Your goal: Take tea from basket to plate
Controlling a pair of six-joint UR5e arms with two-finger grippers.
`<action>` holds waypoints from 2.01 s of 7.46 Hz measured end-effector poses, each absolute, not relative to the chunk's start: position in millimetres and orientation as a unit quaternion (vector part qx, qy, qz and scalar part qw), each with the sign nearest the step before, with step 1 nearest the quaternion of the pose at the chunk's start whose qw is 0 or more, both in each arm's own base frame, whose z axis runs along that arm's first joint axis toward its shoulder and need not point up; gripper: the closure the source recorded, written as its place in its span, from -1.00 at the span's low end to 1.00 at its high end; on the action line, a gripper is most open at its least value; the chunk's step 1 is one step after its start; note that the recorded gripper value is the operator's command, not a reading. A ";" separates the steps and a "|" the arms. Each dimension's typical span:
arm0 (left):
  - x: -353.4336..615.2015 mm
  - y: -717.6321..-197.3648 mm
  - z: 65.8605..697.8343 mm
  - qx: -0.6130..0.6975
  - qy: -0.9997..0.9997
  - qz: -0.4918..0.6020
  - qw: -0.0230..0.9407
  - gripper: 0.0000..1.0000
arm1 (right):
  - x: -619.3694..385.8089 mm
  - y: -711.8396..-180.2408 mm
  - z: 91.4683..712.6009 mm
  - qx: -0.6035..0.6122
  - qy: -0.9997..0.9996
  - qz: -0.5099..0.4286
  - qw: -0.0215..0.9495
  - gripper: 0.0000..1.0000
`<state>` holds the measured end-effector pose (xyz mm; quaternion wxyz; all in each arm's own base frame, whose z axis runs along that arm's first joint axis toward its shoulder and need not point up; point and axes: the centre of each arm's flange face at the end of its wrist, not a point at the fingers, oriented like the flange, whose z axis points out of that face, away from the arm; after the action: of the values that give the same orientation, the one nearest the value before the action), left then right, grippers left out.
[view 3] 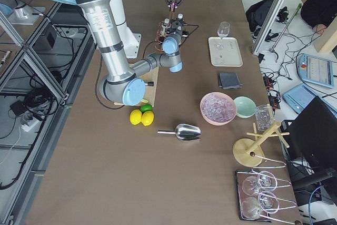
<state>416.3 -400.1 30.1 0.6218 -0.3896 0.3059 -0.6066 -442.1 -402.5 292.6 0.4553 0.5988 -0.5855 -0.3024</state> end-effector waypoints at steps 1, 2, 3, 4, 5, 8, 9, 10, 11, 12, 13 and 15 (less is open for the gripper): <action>416.0 -399.9 29.7 -0.390 0.306 -0.606 0.622 1.00 | -442.3 -403.0 292.0 0.598 -0.586 -0.301 0.456 0.32; 415.6 -399.6 29.1 -0.390 0.307 -0.606 0.622 1.00 | -442.6 -403.2 291.9 0.597 -0.587 -0.300 0.457 0.36; 415.5 -399.5 28.5 -0.390 0.308 -0.606 0.622 1.00 | -442.5 -403.2 292.1 0.596 -0.588 -0.299 0.458 0.58; 415.4 -399.4 28.3 -0.390 0.308 -0.606 0.622 1.00 | -442.2 -403.2 291.9 0.595 -0.590 -0.298 0.458 0.90; 415.2 -399.3 27.5 -0.390 0.308 -0.605 0.622 1.00 | -441.8 -402.8 292.1 0.592 -0.593 -0.296 0.459 1.00; 415.0 -399.2 25.9 -0.390 0.309 -0.605 0.621 1.00 | -439.4 -401.2 289.2 0.584 -0.603 -0.288 0.461 1.00; 415.0 -399.2 25.7 -0.390 0.309 -0.605 0.621 1.00 | -437.2 -400.6 286.8 0.584 -0.605 -0.286 0.459 1.00; 414.9 -399.0 25.4 -0.391 0.310 -0.605 0.621 1.00 | -432.9 -400.6 282.6 0.586 -0.606 -0.283 0.457 1.00; 414.6 -398.9 25.1 -0.391 0.310 -0.605 0.621 1.00 | -425.9 -402.7 276.9 0.591 -0.604 -0.281 0.455 1.00; 414.4 -398.8 24.6 -0.391 0.310 -0.605 0.621 1.00 | -416.4 -406.1 268.2 0.595 -0.601 -0.278 0.456 1.00; 414.4 -398.7 24.4 -0.391 0.310 -0.605 0.621 1.00 | -405.0 -410.3 257.5 0.597 -0.598 -0.274 0.458 1.00; 414.3 -398.7 24.2 -0.391 0.311 -0.605 0.621 1.00 | -371.6 -417.7 227.8 0.598 -0.597 -0.268 0.462 1.00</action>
<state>414.3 -398.7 24.2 0.6208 -0.3909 0.3106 -0.6045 -371.6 -417.7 227.8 0.4620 0.5983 -0.5975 -0.2677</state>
